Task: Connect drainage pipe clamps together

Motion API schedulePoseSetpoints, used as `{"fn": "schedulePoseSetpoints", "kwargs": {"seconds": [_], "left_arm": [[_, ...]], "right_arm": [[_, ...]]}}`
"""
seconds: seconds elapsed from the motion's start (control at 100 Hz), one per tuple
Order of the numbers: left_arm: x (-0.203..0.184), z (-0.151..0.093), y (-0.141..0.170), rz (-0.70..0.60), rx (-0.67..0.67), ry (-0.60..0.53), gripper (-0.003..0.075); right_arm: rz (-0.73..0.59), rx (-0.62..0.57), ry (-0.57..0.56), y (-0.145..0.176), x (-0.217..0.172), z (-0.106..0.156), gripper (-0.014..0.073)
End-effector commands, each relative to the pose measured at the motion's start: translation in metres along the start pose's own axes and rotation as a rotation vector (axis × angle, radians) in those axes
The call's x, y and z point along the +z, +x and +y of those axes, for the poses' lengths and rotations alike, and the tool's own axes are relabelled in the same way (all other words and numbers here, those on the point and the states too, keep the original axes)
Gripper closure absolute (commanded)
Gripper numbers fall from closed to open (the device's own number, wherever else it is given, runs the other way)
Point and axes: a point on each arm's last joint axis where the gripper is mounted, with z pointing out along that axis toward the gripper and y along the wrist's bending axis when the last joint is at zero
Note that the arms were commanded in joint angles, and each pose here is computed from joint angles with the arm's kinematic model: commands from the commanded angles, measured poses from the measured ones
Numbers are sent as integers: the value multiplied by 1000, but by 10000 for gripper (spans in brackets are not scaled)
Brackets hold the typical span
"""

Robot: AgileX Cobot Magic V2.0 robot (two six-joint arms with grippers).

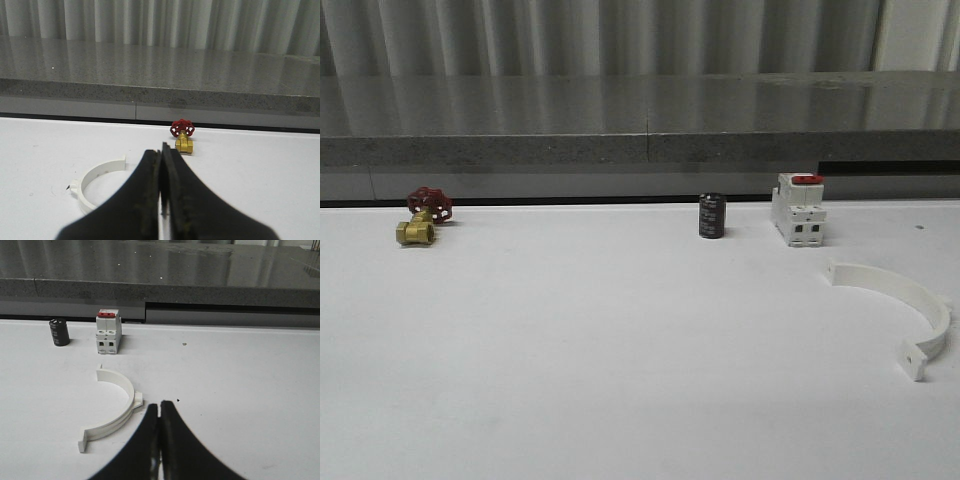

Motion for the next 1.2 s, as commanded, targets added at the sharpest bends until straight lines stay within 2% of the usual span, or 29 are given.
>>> {"fn": "schedulePoseSetpoints", "kwargs": {"seconds": [0.0,0.29,0.44,0.59,0.71,0.9,1.04,1.19], "left_arm": [[0,0,6,-64,-13,8,741],[-2,-1,-4,-113,-13,12,741],[-8,-2,-40,-158,-13,10,741],[-9,-3,-83,-113,1,-8,741],[-1,-3,-114,-2,15,-33,741],[27,0,-146,313,32,-93,741],[48,1,-154,467,28,-112,741],[66,1,-147,541,30,-114,741]], "right_arm": [[-117,-9,8,-14,-3,-1,663],[-117,-9,8,-14,-3,-1,663],[-117,-9,8,-14,-3,-1,663],[-117,-9,8,-14,-3,-1,663],[-117,-9,8,-14,-3,-1,663],[-117,-9,8,-14,-3,-1,663],[-117,-9,8,-14,-3,-1,663],[-117,-9,8,-14,-3,-1,663]]}}
